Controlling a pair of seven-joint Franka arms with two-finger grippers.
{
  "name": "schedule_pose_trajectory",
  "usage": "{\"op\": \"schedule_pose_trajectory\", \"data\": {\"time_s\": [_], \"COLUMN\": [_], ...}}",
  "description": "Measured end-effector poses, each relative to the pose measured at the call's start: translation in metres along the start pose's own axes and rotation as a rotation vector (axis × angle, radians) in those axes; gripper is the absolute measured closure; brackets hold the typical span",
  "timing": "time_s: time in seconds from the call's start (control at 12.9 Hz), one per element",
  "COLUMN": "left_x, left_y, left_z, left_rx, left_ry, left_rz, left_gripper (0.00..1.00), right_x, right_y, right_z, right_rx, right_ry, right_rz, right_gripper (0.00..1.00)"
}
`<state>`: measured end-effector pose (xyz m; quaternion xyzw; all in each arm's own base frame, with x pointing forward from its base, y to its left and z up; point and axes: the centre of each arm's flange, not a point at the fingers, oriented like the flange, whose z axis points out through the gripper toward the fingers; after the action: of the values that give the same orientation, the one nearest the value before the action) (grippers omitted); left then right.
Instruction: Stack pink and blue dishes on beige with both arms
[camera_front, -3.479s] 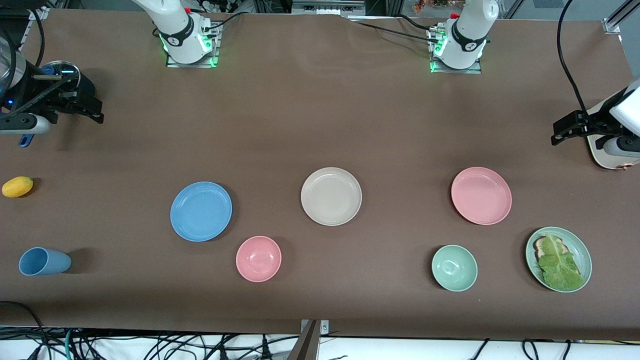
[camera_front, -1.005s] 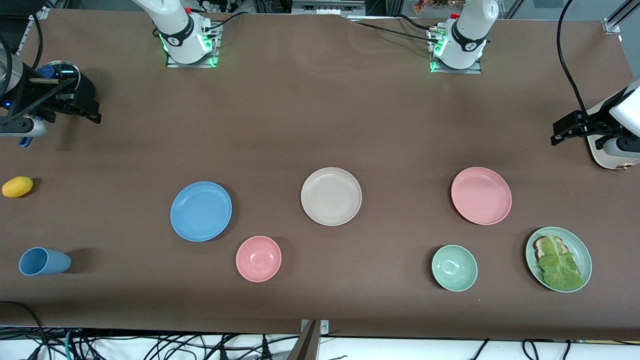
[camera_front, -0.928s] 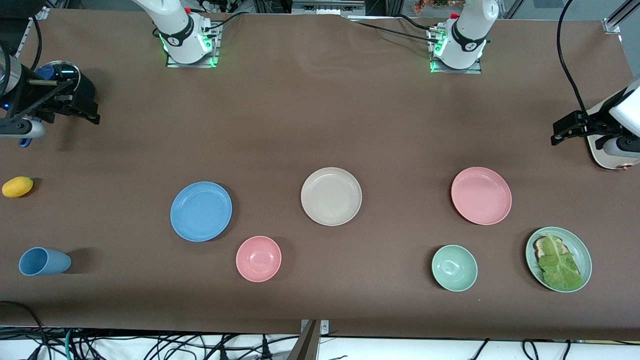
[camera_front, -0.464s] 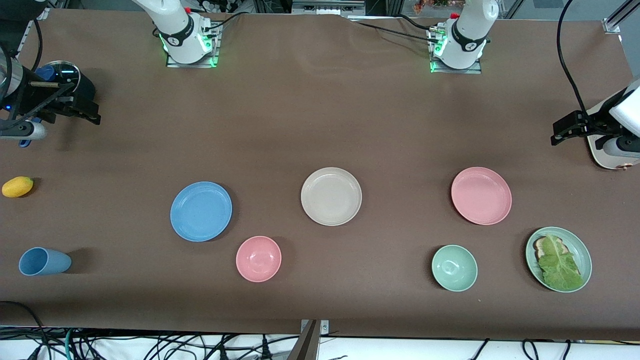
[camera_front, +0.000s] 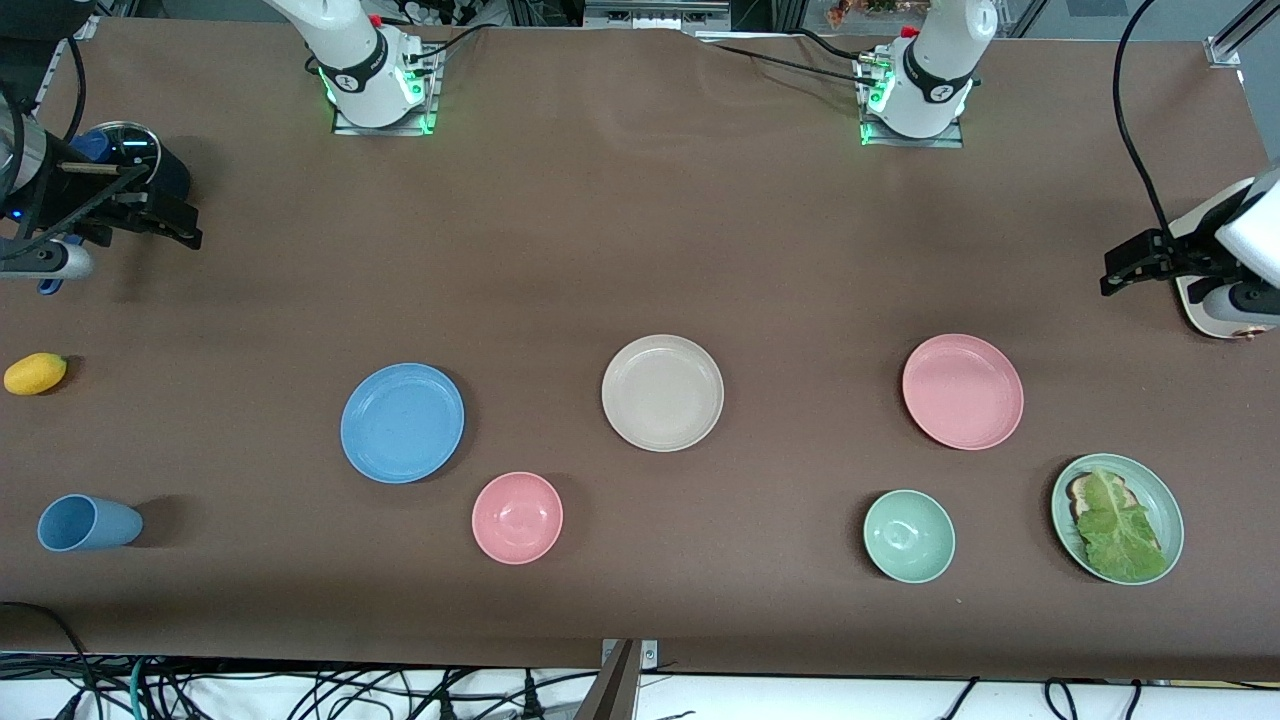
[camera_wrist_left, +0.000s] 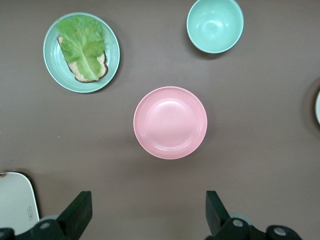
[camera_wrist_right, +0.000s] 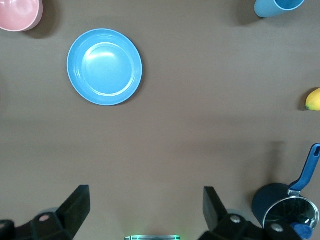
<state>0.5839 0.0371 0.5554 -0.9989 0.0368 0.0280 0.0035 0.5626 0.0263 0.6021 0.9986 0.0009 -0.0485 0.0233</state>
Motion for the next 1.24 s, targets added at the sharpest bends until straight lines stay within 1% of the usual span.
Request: {"op": "schedule_pose_trajectory", "data": {"time_s": [0.15,0.23,0.46,0.62,0.7,0.85,0.93,1.08,1.24], "left_x": [0.012,0.02,0.044,0.052,0.056,0.064,0.066,0.064,0.052], "left_y": [-0.003,-0.006,-0.018,-0.027,-0.035,-0.057,-0.066,-0.076,-0.082], "left_z": [0.031,0.055,0.139,0.193,0.218,0.259,0.279,0.313,0.345], "left_rx": [-0.009,-0.016,-0.038,-0.054,-0.06,-0.065,-0.068,-0.067,-0.062], "left_ry": [-0.052,-0.092,-0.209,-0.286,-0.305,-0.286,-0.275,-0.234,-0.184], "left_rz": [-0.002,-0.004,-0.017,-0.029,-0.04,-0.07,-0.075,-0.065,-0.066], "left_gripper": [0.0,0.0,0.0,0.0,0.0,0.0,0.0,0.0,0.0], "right_x": [0.0,0.0,0.001,0.006,0.011,0.027,0.031,0.034,0.039], "right_y": [-0.001,-0.001,0.0,0.0,0.0,-0.002,-0.003,-0.005,-0.009], "right_z": [-0.001,-0.001,0.0,0.005,0.01,0.021,0.025,0.029,0.039], "right_rx": [0.0,0.0,0.0,-0.001,-0.002,-0.003,-0.001,0.022,0.052], "right_ry": [0.001,0.002,0.003,0.003,0.009,0.039,0.044,0.041,0.02], "right_rz": [0.0,0.001,0.003,0.004,0.004,0.004,0.004,0.006,0.008], "right_gripper": [0.0,0.0,0.0,0.0,0.0,0.0,0.0,0.0,0.0]}}
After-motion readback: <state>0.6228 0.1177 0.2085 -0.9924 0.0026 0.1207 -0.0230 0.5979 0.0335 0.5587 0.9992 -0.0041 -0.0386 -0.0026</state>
